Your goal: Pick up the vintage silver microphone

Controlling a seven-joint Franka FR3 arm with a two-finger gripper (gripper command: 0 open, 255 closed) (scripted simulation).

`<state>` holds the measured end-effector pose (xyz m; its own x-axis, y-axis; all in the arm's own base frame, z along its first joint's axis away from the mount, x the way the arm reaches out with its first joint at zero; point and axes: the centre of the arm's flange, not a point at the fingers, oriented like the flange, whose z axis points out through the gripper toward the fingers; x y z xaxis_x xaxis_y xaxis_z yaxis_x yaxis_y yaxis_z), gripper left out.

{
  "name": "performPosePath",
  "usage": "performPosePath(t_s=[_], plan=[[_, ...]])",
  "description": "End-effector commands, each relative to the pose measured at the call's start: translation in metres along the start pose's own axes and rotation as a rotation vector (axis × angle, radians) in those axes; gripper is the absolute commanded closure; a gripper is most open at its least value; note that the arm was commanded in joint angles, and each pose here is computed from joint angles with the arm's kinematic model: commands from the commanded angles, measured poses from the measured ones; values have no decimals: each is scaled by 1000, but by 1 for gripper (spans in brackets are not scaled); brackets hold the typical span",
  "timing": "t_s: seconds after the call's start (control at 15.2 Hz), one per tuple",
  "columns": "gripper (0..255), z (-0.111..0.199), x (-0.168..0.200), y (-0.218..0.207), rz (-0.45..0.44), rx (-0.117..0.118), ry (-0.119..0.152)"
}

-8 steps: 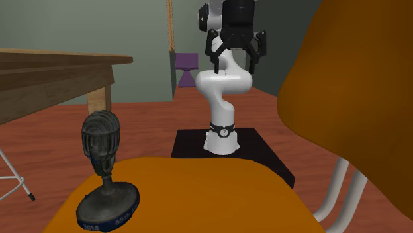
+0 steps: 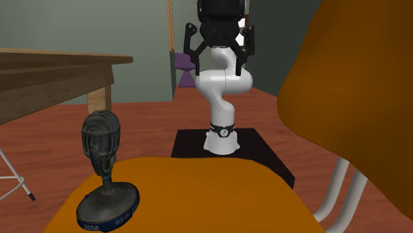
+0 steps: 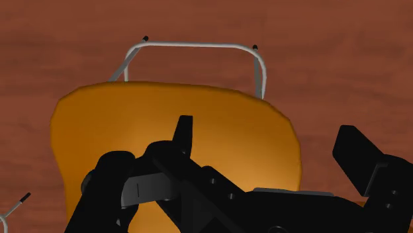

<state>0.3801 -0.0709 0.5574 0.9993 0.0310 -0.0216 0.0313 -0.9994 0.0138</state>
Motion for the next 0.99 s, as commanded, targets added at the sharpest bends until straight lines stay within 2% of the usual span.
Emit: performPosePath(t_s=[0.0,0.92], plan=[[0,2,20,18,3,-1,-7],[0,7,162,146,28,1,-58]])
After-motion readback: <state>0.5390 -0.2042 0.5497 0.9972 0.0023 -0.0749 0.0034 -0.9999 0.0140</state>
